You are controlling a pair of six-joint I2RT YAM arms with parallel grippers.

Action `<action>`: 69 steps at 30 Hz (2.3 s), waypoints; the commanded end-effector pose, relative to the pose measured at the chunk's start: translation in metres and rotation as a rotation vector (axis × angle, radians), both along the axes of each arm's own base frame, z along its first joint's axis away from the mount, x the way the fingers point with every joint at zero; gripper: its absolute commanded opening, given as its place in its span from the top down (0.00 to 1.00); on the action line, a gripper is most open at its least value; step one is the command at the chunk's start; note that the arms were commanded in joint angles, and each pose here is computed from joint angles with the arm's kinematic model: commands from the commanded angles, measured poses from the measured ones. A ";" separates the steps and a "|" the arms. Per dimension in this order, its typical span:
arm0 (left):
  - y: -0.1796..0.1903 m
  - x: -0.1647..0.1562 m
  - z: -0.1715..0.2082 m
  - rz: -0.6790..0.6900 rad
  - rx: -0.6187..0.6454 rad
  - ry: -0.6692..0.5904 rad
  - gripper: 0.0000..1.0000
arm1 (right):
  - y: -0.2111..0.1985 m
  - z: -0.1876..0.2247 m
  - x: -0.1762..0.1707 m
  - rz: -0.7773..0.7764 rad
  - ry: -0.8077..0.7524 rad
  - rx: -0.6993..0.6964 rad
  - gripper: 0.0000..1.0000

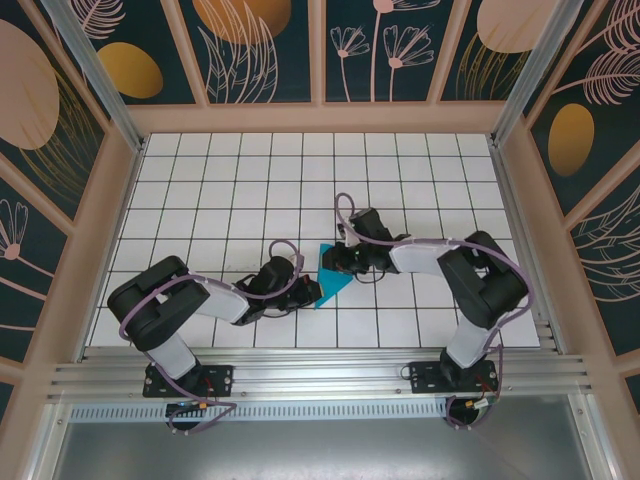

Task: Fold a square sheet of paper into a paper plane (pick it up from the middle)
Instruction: Fourth fold the wing at the center of the table.

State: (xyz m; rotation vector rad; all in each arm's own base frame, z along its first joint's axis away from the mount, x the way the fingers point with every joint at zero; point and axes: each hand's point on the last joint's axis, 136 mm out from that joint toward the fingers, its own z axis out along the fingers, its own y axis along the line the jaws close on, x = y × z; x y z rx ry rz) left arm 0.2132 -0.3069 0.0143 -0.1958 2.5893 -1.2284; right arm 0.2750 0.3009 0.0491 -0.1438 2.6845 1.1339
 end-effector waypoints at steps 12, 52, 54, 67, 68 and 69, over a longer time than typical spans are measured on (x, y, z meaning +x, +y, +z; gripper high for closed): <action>0.046 -0.032 -0.065 0.035 0.226 0.180 1.00 | -0.001 0.006 -0.017 0.040 -0.010 0.070 0.92; 0.019 0.011 0.047 0.086 0.045 -0.086 0.96 | -0.026 -0.040 0.000 -0.130 0.094 -0.027 0.88; 0.009 0.016 0.059 0.062 0.024 -0.107 0.92 | -0.024 -0.036 -0.005 -0.147 0.097 -0.009 0.88; -0.023 0.027 0.025 -0.001 0.093 0.008 0.95 | -0.024 -0.030 -0.011 -0.219 0.112 -0.005 0.87; -0.025 0.027 0.024 -0.006 0.096 0.012 0.94 | -0.023 -0.029 -0.011 -0.215 0.109 -0.003 0.87; -0.028 0.028 0.023 -0.012 0.095 0.011 0.94 | -0.022 -0.029 -0.011 -0.214 0.109 -0.003 0.87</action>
